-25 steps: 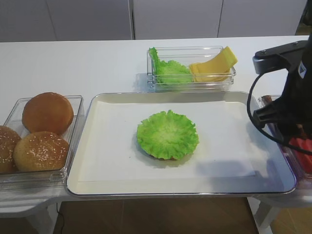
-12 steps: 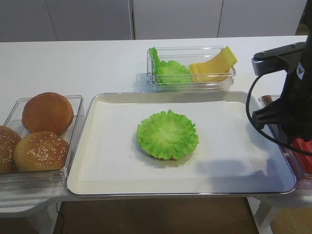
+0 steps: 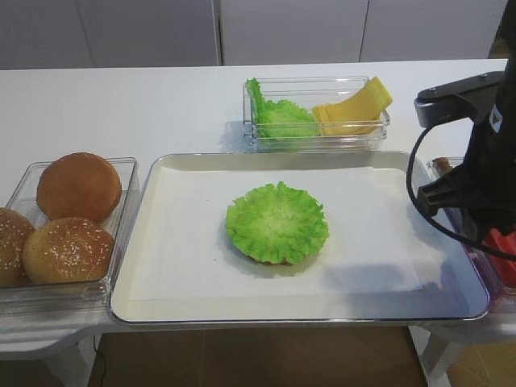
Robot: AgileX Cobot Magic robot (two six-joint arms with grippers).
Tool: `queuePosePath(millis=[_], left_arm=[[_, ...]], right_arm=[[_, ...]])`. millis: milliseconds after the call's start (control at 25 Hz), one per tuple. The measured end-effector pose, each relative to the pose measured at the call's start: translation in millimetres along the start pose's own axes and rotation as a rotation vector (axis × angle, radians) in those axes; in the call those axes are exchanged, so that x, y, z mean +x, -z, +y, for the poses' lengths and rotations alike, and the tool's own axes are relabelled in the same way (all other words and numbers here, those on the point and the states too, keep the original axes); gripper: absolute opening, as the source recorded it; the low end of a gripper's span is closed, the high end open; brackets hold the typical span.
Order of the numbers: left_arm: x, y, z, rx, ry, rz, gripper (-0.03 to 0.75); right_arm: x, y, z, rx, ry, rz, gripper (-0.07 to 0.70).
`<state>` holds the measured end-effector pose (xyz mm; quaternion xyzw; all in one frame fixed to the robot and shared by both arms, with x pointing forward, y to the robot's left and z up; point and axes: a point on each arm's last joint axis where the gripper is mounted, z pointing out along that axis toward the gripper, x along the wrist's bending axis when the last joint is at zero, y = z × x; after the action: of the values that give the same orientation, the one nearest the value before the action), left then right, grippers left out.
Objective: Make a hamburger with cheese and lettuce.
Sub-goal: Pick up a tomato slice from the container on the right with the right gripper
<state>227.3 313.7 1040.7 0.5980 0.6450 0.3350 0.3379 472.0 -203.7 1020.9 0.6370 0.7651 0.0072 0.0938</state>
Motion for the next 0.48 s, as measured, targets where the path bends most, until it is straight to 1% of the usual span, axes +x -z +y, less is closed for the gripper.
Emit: queuePosePath(millis=[200,480], left_arm=[[0.0,0.0,0.0,0.0,0.0,0.0,0.37],[0.0,0.0,0.0,0.0,0.0,0.0,0.37]], right_arm=[[0.5,0.0,-0.2,0.002,-0.001,0.006,0.144],[1.4,-0.9,-0.1,0.008,-0.002,0.012,0.127]])
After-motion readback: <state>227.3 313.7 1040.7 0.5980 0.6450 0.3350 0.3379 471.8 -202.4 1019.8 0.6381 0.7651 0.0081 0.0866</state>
